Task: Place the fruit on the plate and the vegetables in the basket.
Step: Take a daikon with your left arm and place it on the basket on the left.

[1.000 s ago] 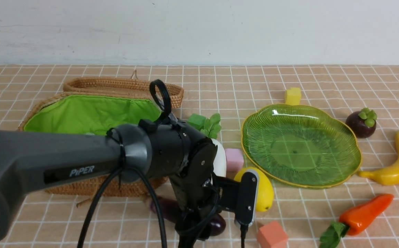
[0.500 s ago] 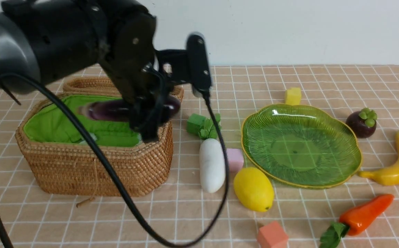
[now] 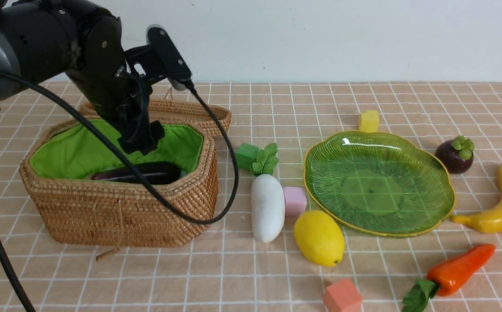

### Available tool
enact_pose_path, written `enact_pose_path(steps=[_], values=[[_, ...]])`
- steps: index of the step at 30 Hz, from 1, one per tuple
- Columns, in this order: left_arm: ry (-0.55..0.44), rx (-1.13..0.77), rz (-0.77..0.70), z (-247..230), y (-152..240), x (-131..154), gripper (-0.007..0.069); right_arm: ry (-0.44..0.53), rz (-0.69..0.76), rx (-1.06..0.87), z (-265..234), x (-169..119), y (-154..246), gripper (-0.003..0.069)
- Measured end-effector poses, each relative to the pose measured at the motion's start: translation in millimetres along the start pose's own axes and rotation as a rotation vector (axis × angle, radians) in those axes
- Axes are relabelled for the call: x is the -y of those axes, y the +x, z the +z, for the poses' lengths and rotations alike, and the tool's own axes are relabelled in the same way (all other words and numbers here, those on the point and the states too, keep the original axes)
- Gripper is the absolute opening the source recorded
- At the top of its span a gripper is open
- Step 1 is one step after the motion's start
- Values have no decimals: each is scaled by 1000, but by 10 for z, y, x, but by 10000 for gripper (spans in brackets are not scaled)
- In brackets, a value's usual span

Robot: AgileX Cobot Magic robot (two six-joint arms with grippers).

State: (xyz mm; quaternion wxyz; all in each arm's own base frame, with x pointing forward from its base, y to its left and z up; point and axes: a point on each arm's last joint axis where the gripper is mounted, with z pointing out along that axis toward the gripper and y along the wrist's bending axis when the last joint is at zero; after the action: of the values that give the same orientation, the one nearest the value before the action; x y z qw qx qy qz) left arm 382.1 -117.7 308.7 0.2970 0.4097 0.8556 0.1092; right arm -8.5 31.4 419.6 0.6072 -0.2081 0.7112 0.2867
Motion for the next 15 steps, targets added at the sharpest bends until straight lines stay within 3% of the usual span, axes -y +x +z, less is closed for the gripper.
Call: enact_pose_path(steps=[1,3,4,5,6,8,9,13,15], values=[[6,4,-5,-1,-6,10,650,0,0,-1,0,0,1,109],[103,67,-224,-105,-149,205,566,-2,-2,-21,0,-2,19,109],[113,69,-256,-118,-161,226,556,-2,-2,-24,0,-2,22,109],[202,83,-374,-199,-298,455,447,-3,-7,-55,-1,-2,50,110],[214,77,-399,-208,-310,487,435,-3,-7,-59,-2,-2,54,110],[316,33,-468,-298,-503,880,293,-7,-9,-94,-4,-6,86,112],[339,5,-466,-288,-557,1005,269,-9,-9,-105,-5,-8,95,112],[371,-65,-439,-198,-778,1378,277,-12,-9,-120,-7,-10,109,114],[340,-150,-441,60,-872,1538,360,-15,-9,-136,-9,-13,124,118]])
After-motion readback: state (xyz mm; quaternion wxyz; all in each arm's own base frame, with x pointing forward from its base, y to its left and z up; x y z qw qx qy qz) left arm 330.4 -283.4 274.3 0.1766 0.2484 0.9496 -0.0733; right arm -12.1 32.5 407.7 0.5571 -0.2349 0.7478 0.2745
